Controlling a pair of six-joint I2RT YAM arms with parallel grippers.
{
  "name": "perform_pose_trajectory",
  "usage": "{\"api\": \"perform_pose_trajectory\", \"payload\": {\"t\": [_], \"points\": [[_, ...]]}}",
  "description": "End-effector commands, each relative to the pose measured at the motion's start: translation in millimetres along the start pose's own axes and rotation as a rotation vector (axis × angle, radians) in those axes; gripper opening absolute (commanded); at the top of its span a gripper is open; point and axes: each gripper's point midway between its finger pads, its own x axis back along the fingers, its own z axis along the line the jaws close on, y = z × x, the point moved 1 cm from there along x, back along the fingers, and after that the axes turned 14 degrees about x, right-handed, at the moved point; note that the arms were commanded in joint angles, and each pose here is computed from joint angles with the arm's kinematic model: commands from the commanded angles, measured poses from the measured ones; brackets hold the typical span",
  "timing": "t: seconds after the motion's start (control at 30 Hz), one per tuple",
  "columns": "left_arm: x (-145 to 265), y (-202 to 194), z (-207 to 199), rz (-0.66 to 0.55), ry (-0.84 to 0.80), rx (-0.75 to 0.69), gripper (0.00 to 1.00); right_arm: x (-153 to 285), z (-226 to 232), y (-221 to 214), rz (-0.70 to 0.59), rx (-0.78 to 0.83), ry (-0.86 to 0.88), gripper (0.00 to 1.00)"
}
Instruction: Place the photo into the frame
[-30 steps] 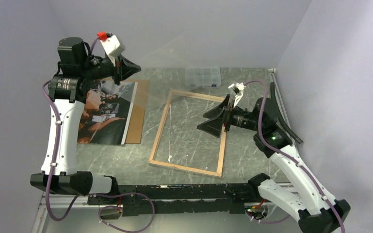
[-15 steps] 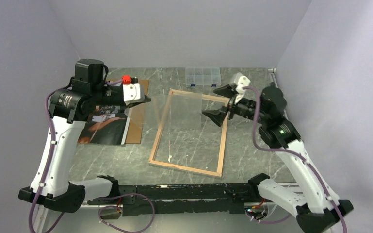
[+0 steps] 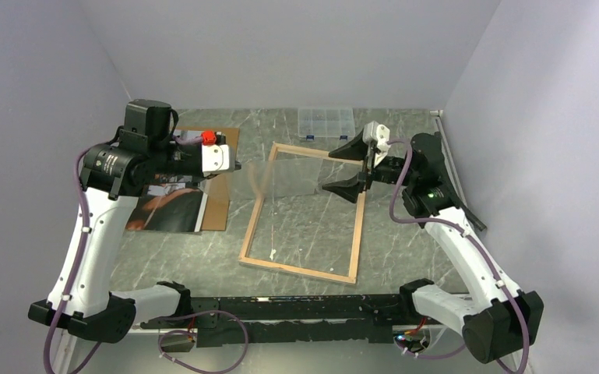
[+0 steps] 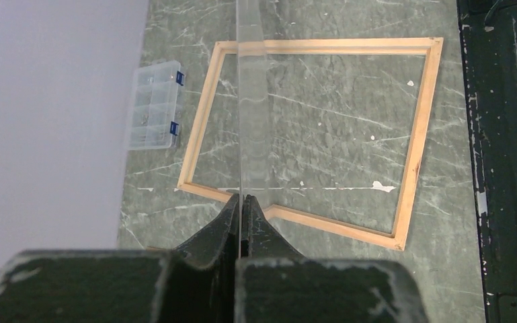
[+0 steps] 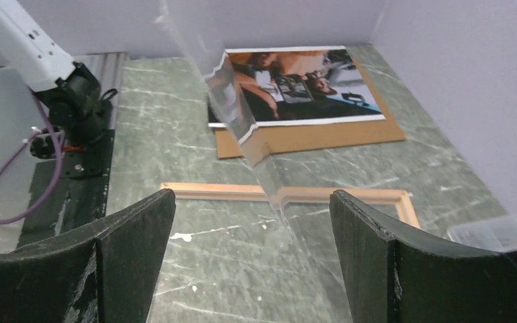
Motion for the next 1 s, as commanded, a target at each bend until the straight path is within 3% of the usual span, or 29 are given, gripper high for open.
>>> {"api": "perform_pose_trajectory", "payload": {"t": [0.0,0.73,0.87,0.97], "points": [[6.1,15.7,-1.4,-0.047,0.014,-0.091,0.03,-7.4,8.6,12.5,-0.101,0.046,0.105,0.88],[6.8,22.9,9.5,-0.057,0.055,-0.085,0.03,-49.1,15.2,-53.6,-0.062,-0.096,0.160,0.68],[4.9,20.7,11.6,-0.056,0.060,-0.079,0.03,-51.0,11.0,-60.8,-0.061,-0.134,0.105,0.48],[3.2,20.8,17.5,-0.061,0.083,-0.067,0.03,-51.9,6.5,-51.5,-0.104,-0.140,0.073,0.21]]}}
